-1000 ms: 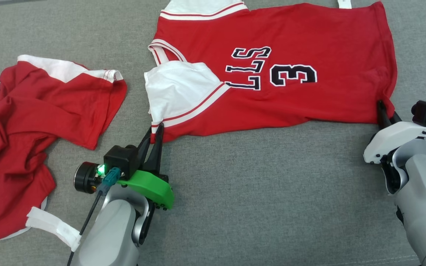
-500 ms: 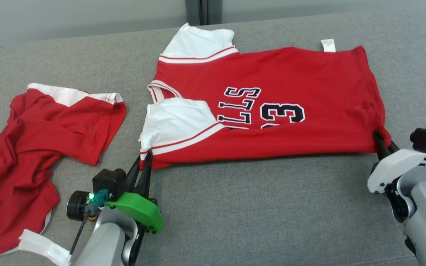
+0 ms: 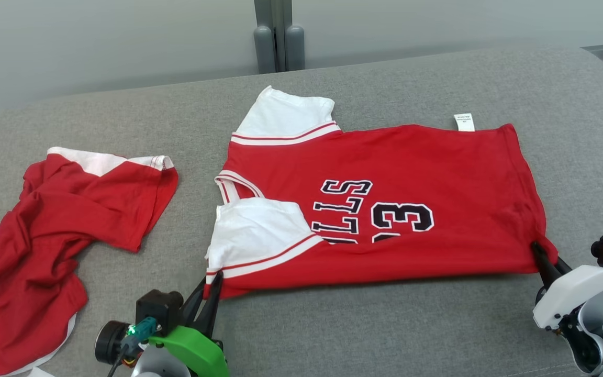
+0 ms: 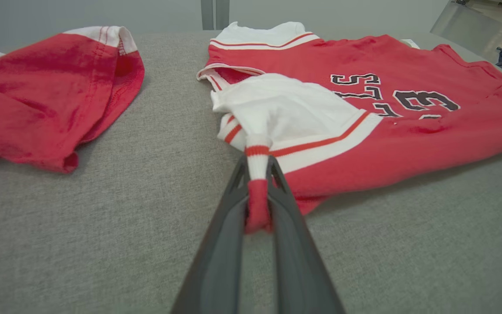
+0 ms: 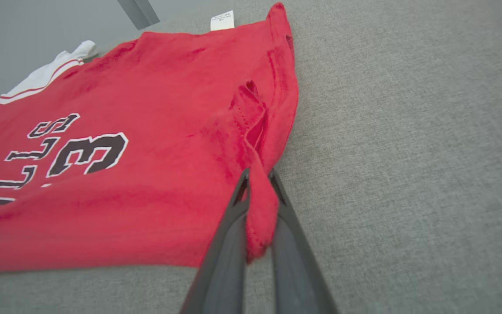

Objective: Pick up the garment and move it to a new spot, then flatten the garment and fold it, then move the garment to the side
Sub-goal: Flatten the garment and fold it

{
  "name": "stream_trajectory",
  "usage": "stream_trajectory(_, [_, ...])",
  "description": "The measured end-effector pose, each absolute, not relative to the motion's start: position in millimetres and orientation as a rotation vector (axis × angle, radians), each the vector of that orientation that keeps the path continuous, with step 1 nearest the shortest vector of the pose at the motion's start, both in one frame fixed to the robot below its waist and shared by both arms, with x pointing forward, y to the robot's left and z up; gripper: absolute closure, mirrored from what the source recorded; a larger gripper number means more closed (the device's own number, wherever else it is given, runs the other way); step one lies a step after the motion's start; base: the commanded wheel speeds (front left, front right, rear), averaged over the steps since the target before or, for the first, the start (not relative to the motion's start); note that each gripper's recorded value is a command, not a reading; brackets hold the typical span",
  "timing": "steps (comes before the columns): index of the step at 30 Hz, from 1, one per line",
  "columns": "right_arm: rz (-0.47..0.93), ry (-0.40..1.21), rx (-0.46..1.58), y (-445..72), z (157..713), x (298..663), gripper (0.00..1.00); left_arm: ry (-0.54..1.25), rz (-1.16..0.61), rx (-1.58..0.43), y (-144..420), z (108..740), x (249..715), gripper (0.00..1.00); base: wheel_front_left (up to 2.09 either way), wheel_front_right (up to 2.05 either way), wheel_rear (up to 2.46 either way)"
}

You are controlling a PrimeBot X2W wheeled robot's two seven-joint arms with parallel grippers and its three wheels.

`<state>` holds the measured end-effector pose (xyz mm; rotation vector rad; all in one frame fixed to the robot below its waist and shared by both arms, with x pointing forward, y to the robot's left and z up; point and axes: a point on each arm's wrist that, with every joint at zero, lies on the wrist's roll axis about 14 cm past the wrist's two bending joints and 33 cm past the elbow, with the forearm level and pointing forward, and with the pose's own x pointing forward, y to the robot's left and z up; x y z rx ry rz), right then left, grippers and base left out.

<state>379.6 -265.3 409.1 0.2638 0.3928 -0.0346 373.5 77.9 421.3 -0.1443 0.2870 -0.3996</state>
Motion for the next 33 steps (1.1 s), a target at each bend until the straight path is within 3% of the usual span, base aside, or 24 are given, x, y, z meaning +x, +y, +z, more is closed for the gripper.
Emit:
stream_trajectory(5, [-0.054, 0.405, 0.271, -271, 406, 371, 0.96, 0.343, -0.413, -0.147, 74, 414, 364, 1.0, 0.0, 0.0, 0.0])
stream_trajectory(6, [-0.059, 0.406, 0.268, -273, 406, 371, 0.58, 0.357, -0.417, -0.148, 72, 412, 363, 0.73, 0.0, 0.0, 0.0])
stream_trajectory(7, [-0.067, 0.406, 0.268, -275, 406, 370, 0.0, 0.365, -0.421, -0.148, 71, 410, 362, 0.53, 0.0, 0.0, 0.0])
stream_trajectory(8, [-0.075, 0.406, 0.27, -277, 405, 370, 0.0, 0.367, -0.418, -0.147, 71, 410, 362, 0.16, 0.0, 0.0, 0.0])
stream_trajectory(9, [-0.075, 0.406, 0.264, -277, 405, 371, 0.0, 0.37, -0.414, -0.145, 72, 409, 362, 0.0, 0.0, 0.0, 0.0])
stream_trajectory(13, [-0.065, 0.345, 0.25, -273, 416, 380, 0.0, 0.352, -0.394, -0.135, 75, 410, 369, 0.0, 0.0, 0.0, 0.0])
stream_trajectory(19, [-0.008, 0.116, 0.19, -259, 463, 412, 0.0, 0.129, -0.345, -0.166, 81, 453, 412, 0.0, 0.0, 0.0, 0.0])
stream_trajectory(24, [0.025, 0.031, 0.144, -247, 481, 433, 0.0, 0.032, -0.333, -0.212, 77, 476, 440, 0.0, 0.0, 0.0, 0.0])
stream_trajectory(33, [0.065, -0.01, 0.107, -225, 485, 469, 0.0, 0.133, -0.435, -0.064, 54, 456, 497, 0.0, 0.0, 0.0, 0.0])
